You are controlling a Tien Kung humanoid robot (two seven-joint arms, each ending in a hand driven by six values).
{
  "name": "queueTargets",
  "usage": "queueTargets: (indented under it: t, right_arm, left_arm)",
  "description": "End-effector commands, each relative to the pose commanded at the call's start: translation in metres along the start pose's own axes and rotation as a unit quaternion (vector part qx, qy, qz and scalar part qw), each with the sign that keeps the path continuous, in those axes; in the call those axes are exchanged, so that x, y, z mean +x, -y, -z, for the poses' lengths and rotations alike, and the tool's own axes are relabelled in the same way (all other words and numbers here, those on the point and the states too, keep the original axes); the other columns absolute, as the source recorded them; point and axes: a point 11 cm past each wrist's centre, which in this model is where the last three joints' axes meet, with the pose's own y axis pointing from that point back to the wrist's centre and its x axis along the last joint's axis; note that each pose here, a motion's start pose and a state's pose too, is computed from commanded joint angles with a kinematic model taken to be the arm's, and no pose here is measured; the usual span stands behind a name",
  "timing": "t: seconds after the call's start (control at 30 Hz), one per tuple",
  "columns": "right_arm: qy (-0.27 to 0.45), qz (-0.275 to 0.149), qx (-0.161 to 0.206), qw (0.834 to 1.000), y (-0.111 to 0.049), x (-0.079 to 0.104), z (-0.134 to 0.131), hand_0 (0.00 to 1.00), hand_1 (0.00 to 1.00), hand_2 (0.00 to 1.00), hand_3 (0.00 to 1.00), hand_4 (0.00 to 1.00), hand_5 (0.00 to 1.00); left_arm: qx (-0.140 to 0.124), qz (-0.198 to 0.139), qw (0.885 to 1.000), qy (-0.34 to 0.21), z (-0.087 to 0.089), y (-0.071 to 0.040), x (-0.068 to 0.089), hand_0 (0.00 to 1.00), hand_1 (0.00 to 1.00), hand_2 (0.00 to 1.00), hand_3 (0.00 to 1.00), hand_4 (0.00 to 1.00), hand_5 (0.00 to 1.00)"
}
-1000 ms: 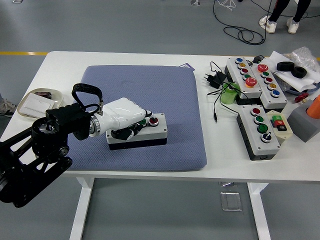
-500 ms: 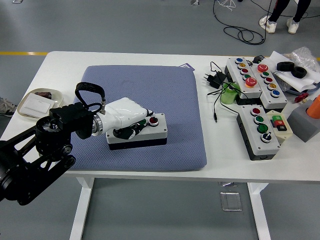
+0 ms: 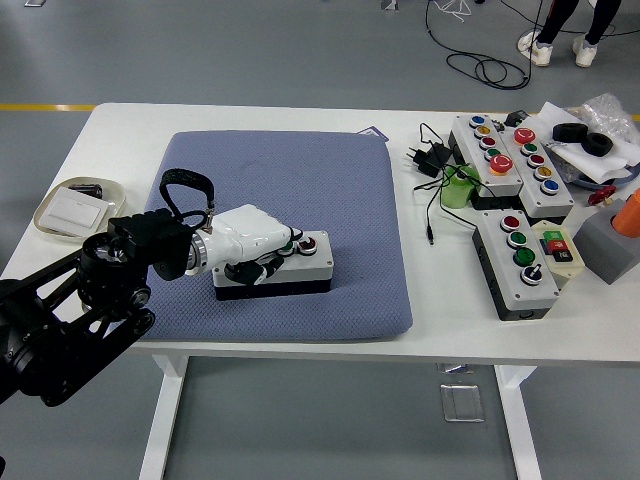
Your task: Pick up the button,place it on the desk,press the button,press the button
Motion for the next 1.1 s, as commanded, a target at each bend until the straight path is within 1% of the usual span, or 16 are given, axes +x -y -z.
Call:
queueTargets:
  t: [0.17,0.2,0.33,0.37,0.4,0.43,0.53,0.57,0.6,0.73,0.77,0.8,0.93,0.97,1.03,1.1]
  right_arm:
    - [0.0,0.0,0.0,1.0,0.0,0.0,0.0,0.632,0.439,0.617,0.565,0.313,0.225]
    - [0.0,0.0,-0.001,1.0,0.0,0.0,0.0,0.631,0.438,0.617,0.565,0.313,0.226]
    - [0.001,0.001,-0.001,1.0,0.0,-0.001,-0.001,0.631,0.438,0.617,0.565,0.313,0.226]
    - [0.001,0.001,-0.001,1.0,0.0,-0.001,-0.001,0.631,0.439,0.617,0.565,0.313,0.225]
    - [0.001,0.001,-0.001,1.0,0.0,-0.001,-0.001,0.631,0.439,0.617,0.565,0.313,0.225]
    - [0.001,0.001,-0.001,1.0,0.0,-0.001,-0.001,0.631,0.439,0.617,0.565,0.313,0.225]
    - [0.0,0.001,-0.001,1.0,0.0,-0.001,-0.002,0.631,0.439,0.617,0.565,0.313,0.225]
    - [0.0,0.001,-0.001,1.0,0.0,-0.001,-0.002,0.63,0.438,0.616,0.565,0.313,0.226]
    - [0.0,0.001,-0.001,1.0,0.0,-0.001,-0.002,0.63,0.438,0.616,0.565,0.313,0.226]
    - [0.001,0.002,-0.002,1.0,0.0,-0.001,-0.002,0.63,0.438,0.616,0.565,0.313,0.226]
    - [0.001,0.002,-0.002,1.0,0.0,-0.001,-0.002,0.631,0.437,0.616,0.565,0.314,0.226]
    - [0.001,0.002,-0.002,1.0,0.0,-0.001,-0.003,0.631,0.437,0.616,0.565,0.314,0.226]
    - [0.002,0.003,-0.004,1.0,0.001,-0.002,-0.004,0.631,0.437,0.616,0.565,0.314,0.226]
    - [0.002,0.003,-0.004,1.0,0.001,-0.003,-0.004,0.631,0.438,0.616,0.565,0.314,0.227]
    - [0.002,0.004,-0.005,1.0,0.001,-0.003,-0.005,0.631,0.438,0.616,0.565,0.314,0.227]
    - [0.002,0.005,-0.006,1.0,0.001,-0.004,-0.006,0.631,0.438,0.616,0.565,0.314,0.227]
  left_arm:
    - [0.005,-0.03,1.0,-0.005,0.004,-0.006,0.014,0.048,0.002,0.035,0.822,0.253,0.002]
    - [0.008,-0.048,0.999,-0.008,0.007,-0.01,0.021,0.049,0.002,0.043,0.831,0.299,0.002]
    - [0.016,-0.094,0.995,-0.034,0.015,-0.022,0.041,0.049,0.002,0.043,0.831,0.299,0.002]
    - [0.016,-0.104,0.993,-0.043,0.017,-0.025,0.045,0.043,0.002,0.059,0.841,0.491,0.229]
    - [0.018,-0.124,0.99,-0.061,0.021,-0.03,0.053,0.043,0.002,0.059,0.841,0.491,0.229]
    - [0.018,-0.128,0.989,-0.065,0.021,-0.031,0.055,0.043,0.002,0.059,0.841,0.491,0.229]
    - [0.028,-0.182,0.976,-0.117,0.037,-0.042,0.07,0.043,0.002,0.059,0.841,0.491,0.229]
    - [0.032,-0.198,0.97,-0.135,0.043,-0.045,0.072,0.059,0.151,0.194,0.841,0.783,0.736]
    - [0.037,-0.221,0.963,-0.152,0.049,-0.049,0.076,0.059,0.151,0.194,0.841,0.783,0.736]
    - [0.08,-0.289,0.923,-0.239,0.083,-0.06,0.076,0.059,0.151,0.194,0.841,0.783,0.736]
    - [0.087,-0.303,0.912,-0.26,0.089,-0.062,0.075,0.305,0.44,0.489,0.882,0.737,0.934]
    - [0.108,-0.317,0.895,-0.293,0.101,-0.065,0.069,0.305,0.44,0.489,0.882,0.737,0.934]
    - [0.149,-0.374,0.832,-0.382,0.128,-0.078,0.055,0.305,0.44,0.489,0.882,0.737,0.934]
    - [0.153,-0.388,0.817,-0.399,0.131,-0.081,0.054,0.655,0.748,0.828,0.912,0.681,0.998]
    - [0.158,-0.406,0.788,-0.436,0.14,-0.083,0.042,0.655,0.748,0.828,0.912,0.681,0.998]
    - [0.151,-0.408,0.769,-0.469,0.145,-0.082,0.032,0.655,0.748,0.828,0.912,0.681,0.998]
